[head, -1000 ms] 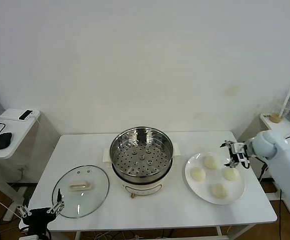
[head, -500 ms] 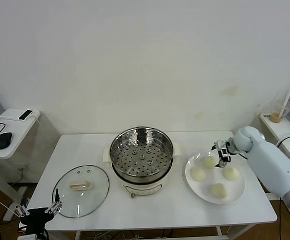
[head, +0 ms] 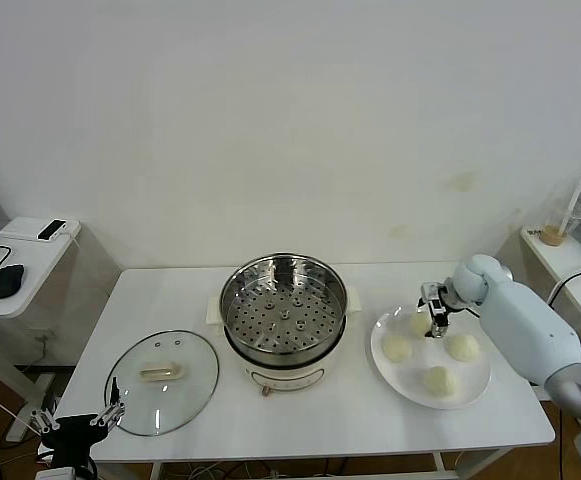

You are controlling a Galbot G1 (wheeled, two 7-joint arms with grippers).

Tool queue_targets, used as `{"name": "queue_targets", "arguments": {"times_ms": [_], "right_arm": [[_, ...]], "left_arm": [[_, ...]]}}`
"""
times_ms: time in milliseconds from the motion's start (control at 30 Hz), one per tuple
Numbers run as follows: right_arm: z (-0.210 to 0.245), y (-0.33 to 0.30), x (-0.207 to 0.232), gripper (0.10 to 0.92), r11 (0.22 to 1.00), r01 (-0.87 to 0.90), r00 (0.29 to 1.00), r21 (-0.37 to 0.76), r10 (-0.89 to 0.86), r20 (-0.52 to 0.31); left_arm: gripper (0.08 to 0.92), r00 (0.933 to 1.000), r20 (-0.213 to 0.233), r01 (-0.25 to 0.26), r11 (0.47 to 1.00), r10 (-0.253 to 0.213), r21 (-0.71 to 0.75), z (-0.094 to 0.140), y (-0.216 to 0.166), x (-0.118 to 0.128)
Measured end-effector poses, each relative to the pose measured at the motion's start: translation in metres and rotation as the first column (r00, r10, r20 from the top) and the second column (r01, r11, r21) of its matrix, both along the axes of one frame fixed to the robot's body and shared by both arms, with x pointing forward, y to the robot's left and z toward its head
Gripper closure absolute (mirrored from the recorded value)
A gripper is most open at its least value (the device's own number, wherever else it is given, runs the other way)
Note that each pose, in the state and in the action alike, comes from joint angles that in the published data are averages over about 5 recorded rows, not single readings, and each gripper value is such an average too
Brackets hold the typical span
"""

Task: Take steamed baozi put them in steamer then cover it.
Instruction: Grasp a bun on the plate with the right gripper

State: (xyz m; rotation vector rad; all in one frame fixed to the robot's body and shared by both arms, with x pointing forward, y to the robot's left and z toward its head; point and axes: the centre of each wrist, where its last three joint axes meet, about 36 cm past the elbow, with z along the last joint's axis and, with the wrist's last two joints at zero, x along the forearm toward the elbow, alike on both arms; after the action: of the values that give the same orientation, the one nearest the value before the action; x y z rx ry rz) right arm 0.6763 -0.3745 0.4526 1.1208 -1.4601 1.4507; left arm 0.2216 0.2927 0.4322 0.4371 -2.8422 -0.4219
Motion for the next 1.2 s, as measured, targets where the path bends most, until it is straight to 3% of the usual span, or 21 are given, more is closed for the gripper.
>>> {"name": "queue_targets", "arguments": {"times_ms": [767,1200], "right_arm": [[0.005,-0.003,-0.004,0.256,1.0,0.018,0.999,-0.006,-0.019,-0.042],[-0.002,0.001,0.0,0.385,0.999,0.033,0.999,-0.012,-0.033,-0.036]], "left_arm": [[0.177,0.9999,-0.008,0.006,1.0,-0.006,-0.004,0.002,-0.003,-0.001],[0.177,0.9999,-0.01,0.008,1.0,-0.008,-0.005,0.001,-0.003,0.0]]}}
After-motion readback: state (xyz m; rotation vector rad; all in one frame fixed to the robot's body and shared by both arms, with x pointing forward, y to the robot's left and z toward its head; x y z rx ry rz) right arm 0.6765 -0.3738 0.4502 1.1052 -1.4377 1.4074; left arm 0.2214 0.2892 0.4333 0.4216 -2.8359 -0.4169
